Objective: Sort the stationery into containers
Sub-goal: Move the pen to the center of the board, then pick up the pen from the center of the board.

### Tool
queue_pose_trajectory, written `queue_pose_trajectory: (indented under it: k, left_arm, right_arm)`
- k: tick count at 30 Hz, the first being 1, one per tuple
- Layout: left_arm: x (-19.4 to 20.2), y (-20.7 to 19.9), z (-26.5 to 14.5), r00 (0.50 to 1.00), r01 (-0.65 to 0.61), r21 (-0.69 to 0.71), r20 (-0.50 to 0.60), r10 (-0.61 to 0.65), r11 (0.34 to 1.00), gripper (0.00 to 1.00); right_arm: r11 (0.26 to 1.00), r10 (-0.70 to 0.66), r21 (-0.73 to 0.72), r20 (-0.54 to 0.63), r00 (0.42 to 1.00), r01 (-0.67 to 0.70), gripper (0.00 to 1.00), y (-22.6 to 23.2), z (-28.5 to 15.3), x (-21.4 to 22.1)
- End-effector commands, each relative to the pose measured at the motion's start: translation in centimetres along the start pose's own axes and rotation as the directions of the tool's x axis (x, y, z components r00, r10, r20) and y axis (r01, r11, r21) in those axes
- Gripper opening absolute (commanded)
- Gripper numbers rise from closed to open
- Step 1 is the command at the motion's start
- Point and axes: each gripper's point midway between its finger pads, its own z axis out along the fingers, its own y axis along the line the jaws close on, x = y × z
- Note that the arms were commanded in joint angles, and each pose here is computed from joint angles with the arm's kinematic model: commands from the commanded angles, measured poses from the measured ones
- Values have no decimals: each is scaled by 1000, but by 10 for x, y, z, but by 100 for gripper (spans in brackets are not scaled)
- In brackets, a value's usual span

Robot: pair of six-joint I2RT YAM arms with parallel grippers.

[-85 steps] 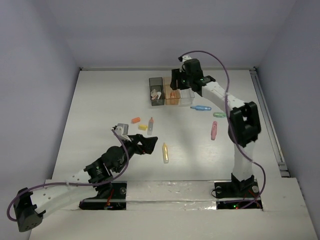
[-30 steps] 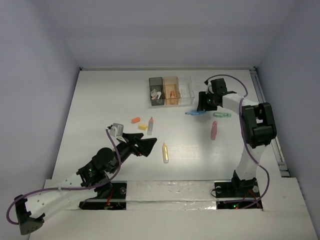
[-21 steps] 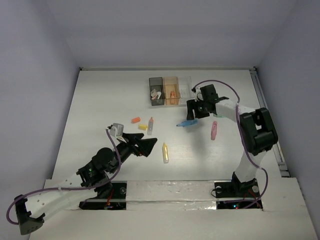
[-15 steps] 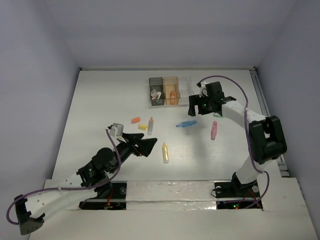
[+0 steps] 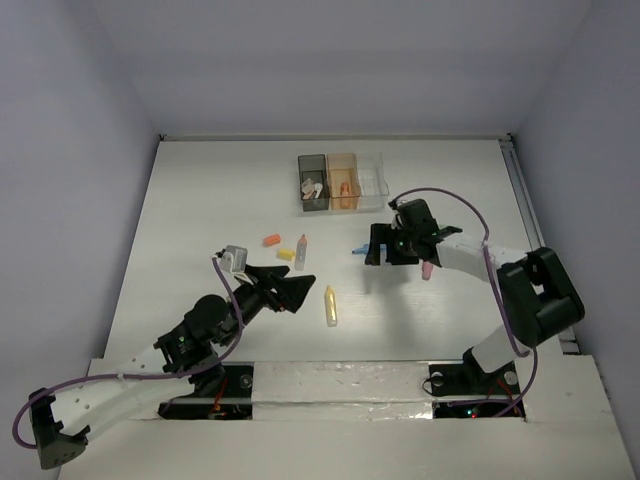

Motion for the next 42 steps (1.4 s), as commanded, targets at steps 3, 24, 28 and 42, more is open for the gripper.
queue_pose_trajectory:
  k: [3,24,28,42]
  left_arm:
    - [-6,-6,0,999,24,31,32,-25,999,99]
    - [-9,-3,-2,999,26,21,46,-27,999,99]
    - [-8,-3,-2,999,27,20,43,-28,999,99]
    - [-9,-3,-3,999,30,20,45,-31,999,99]
  right_arm:
    - [999,50,-15,75,996,-49,89,9,20,-27]
    - [920,-107,378,3,994,98,76,-22,61,-55]
    - [903,-133,412,-3,991,122,70,-19,67,-61]
    - [853,-159,500,-27,987,151,63,-30,85,-61]
